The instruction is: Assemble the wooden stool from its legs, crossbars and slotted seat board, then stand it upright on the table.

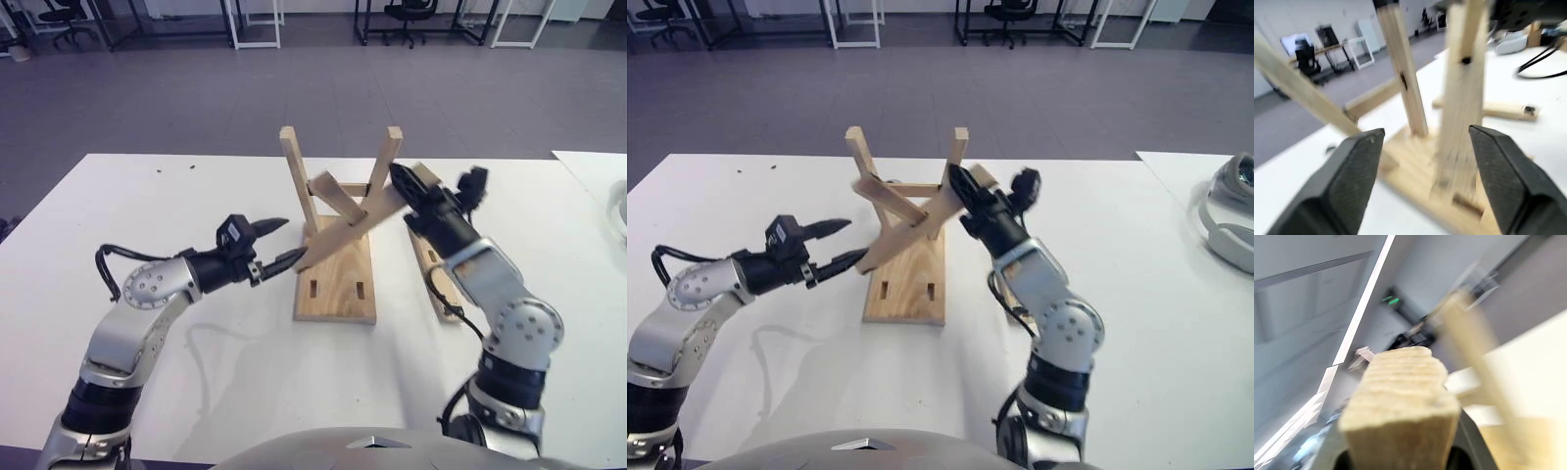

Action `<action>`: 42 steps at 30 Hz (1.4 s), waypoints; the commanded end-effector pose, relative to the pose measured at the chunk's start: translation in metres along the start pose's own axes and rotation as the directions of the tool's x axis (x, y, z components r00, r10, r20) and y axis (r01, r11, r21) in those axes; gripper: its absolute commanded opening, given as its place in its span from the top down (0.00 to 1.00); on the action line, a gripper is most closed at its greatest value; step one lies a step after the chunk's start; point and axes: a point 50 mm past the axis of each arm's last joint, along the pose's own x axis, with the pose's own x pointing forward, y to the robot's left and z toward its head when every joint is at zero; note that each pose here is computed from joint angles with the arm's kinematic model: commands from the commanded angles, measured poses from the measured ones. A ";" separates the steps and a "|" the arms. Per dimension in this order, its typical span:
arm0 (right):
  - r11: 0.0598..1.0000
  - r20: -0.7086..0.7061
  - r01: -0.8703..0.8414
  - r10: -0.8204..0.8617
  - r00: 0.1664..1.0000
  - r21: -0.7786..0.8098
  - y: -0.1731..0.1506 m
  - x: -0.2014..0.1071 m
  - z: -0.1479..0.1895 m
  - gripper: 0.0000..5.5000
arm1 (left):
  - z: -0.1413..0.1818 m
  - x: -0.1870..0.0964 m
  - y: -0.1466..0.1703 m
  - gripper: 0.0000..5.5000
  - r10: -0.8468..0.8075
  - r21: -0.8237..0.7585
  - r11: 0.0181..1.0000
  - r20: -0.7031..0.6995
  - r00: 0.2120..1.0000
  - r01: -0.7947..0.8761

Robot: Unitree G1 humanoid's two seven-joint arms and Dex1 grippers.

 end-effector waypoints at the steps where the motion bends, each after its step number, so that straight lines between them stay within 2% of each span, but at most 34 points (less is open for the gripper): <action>1: 0.979 0.091 0.190 -0.184 0.979 -0.070 -0.021 -0.037 0.010 0.81 | -0.050 -0.019 0.004 0.30 0.169 -0.022 0.984 -0.214 0.962 -0.178; 3: 0.959 0.116 0.271 -0.261 0.958 -0.087 -0.032 -0.047 0.011 0.81 | -0.073 -0.021 0.001 0.22 0.186 -0.004 0.980 -0.316 0.930 -0.197; 6: 0.944 0.105 0.312 -0.301 0.948 -0.112 -0.039 -0.052 0.011 0.81 | -0.088 -0.012 -0.007 0.14 0.174 -0.026 0.980 -0.355 0.919 -0.196; 11: 0.943 0.082 0.301 -0.292 0.953 -0.142 -0.037 -0.055 0.019 0.81 | -0.097 0.007 -0.011 0.13 0.172 -0.051 0.977 -0.377 0.910 -0.205; 14: 0.929 0.066 0.323 -0.316 0.946 -0.182 -0.040 -0.054 0.018 0.81 | -0.093 0.018 -0.020 0.13 0.137 -0.097 0.979 -0.342 0.930 -0.179; 17: 0.862 0.076 0.328 -0.325 0.943 -0.387 -0.032 -0.045 0.022 0.81 | -0.075 0.030 -0.039 0.13 0.039 -0.232 0.968 -0.244 0.969 -0.097; 20: 0.785 0.114 0.294 -0.278 0.954 -0.545 -0.015 -0.031 0.031 0.81 | -0.066 0.037 -0.051 0.13 -0.034 -0.289 0.957 -0.206 0.978 -0.028; 22: 0.734 0.085 0.242 -0.245 0.966 -0.635 -0.008 -0.026 0.025 0.81 | -0.058 0.043 -0.054 0.13 -0.037 -0.330 0.944 -0.157 0.987 -0.017; 24: 0.719 0.026 0.211 -0.260 0.965 -0.662 -0.015 -0.027 0.013 0.81 | -0.052 0.044 -0.052 0.13 -0.028 -0.349 0.937 -0.130 0.991 -0.020; 27: 0.690 -0.146 0.155 -0.357 0.923 -0.707 -0.050 -0.033 -0.016 0.81 | -0.045 0.036 -0.042 0.13 0.008 -0.344 0.938 -0.112 0.994 -0.046; 30: 0.705 -0.215 0.158 -0.409 0.887 -0.691 -0.070 -0.033 -0.032 0.81 | -0.041 0.034 -0.035 0.13 0.014 -0.325 0.944 -0.107 0.994 -0.049; 32: 0.727 -0.183 0.164 -0.374 0.909 -0.667 -0.067 -0.026 -0.028 0.81 | -0.041 0.035 -0.034 0.13 0.007 -0.317 0.948 -0.110 0.994 -0.042; 38: 0.844 -0.018 0.077 -0.102 0.995 -0.531 -0.023 -0.004 0.008 0.81 | -0.047 0.030 -0.034 0.13 0.018 -0.316 0.947 -0.129 0.991 -0.059; 39: 0.852 0.013 0.059 -0.061 0.998 -0.520 -0.016 -0.002 0.014 0.74 | -0.047 0.030 -0.033 0.13 0.022 -0.316 0.947 -0.130 0.991 -0.062; 42: 0.836 0.110 -0.013 0.087 0.990 -0.548 0.011 0.001 0.039 0.62 | -0.049 0.026 -0.029 0.13 0.035 -0.310 0.948 -0.139 0.990 -0.077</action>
